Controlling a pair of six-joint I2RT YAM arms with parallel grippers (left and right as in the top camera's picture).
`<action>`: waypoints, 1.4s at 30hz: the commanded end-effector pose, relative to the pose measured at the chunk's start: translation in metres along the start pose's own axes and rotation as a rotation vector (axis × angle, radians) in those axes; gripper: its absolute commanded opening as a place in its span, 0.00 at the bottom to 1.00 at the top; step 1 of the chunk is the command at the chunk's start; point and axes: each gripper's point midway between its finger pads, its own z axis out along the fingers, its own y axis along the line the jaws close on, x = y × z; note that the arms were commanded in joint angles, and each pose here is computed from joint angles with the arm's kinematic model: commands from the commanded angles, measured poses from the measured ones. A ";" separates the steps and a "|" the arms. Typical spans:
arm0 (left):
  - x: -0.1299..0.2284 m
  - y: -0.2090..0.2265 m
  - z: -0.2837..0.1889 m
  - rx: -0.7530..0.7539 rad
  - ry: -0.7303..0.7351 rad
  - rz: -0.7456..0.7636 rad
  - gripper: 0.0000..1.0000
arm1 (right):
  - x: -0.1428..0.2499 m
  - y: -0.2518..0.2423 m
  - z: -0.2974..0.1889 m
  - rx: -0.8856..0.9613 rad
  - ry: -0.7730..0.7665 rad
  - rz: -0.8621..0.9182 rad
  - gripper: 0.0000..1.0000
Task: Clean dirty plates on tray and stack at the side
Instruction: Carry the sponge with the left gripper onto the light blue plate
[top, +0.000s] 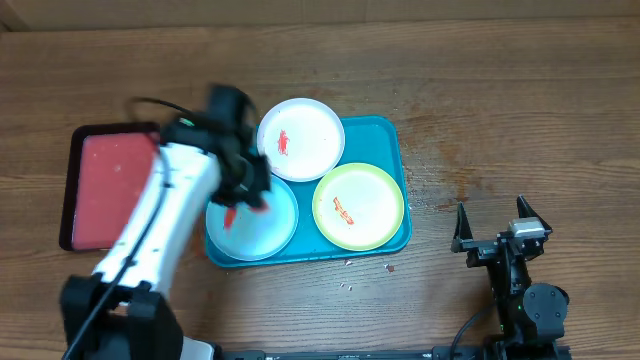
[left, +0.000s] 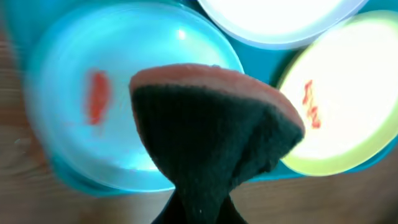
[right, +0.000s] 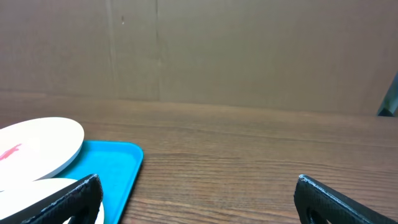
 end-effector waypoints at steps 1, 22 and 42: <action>0.013 0.003 0.022 0.009 0.023 -0.032 0.04 | 0.002 -0.002 0.000 0.009 -0.005 0.000 1.00; -0.016 0.034 0.050 -0.087 -0.147 -0.089 0.93 | 0.002 -0.002 0.000 0.009 -0.005 0.000 1.00; -0.082 0.043 -0.077 -0.050 -0.341 -0.200 1.00 | -0.041 0.030 -0.006 -0.184 -0.172 0.095 1.00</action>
